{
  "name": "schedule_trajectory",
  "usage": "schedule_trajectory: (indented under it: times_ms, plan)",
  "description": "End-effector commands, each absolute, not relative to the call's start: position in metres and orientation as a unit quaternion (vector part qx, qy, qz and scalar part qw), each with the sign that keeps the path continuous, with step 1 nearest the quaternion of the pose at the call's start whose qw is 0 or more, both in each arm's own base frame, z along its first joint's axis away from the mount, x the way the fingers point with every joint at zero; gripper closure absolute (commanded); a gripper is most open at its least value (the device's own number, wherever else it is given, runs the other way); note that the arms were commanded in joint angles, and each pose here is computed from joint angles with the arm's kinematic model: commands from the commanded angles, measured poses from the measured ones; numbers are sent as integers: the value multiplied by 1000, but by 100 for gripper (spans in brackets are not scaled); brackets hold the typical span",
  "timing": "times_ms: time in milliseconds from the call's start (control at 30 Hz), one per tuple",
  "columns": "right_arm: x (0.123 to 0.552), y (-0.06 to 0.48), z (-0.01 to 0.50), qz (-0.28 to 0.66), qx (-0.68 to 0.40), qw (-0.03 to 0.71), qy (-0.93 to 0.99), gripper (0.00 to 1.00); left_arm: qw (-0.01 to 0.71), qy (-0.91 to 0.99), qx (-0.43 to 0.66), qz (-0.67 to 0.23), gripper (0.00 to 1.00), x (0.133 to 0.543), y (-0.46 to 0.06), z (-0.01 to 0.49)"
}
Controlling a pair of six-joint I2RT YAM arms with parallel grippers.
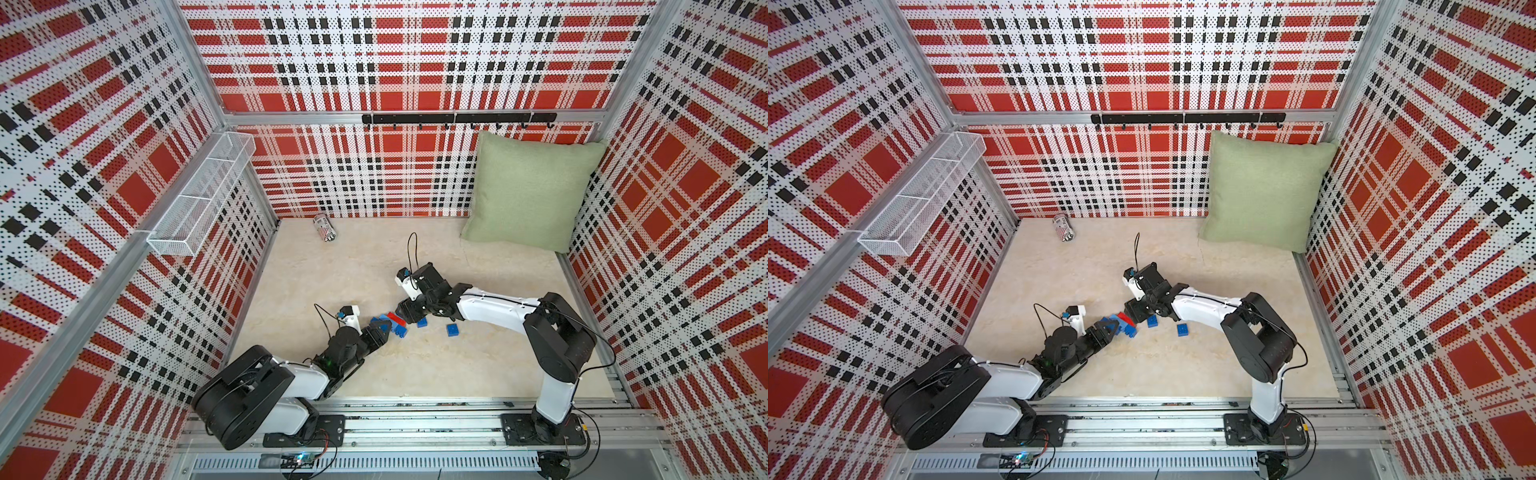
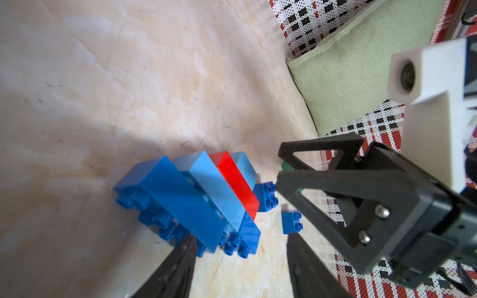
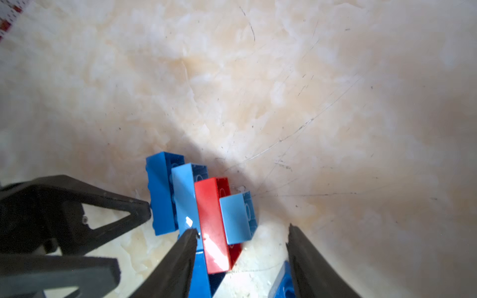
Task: Assemble a heart with lego
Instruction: Assemble the lego brick with the lego brick.
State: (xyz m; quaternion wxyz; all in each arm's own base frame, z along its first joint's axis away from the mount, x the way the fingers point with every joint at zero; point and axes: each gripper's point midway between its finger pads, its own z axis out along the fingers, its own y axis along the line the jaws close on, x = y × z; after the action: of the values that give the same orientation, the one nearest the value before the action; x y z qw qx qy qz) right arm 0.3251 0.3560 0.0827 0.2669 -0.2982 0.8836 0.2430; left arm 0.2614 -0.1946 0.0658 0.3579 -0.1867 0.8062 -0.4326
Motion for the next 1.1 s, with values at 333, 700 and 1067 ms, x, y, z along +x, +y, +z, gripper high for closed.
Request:
schedule_trajectory:
  times_ms: [333, 700, 1067]
  plan:
    - [323, 373, 63, 353, -252, 204, 878, 45, 357, 810, -203, -418, 56, 263, -183, 55]
    - [318, 374, 44, 352, -261, 180, 881, 51, 365, 802, -200, -430, 65, 273, -187, 55]
    - [304, 374, 35, 367, -278, 158, 873, 63, 352, 784, -204, -469, 76, 277, -197, 52]
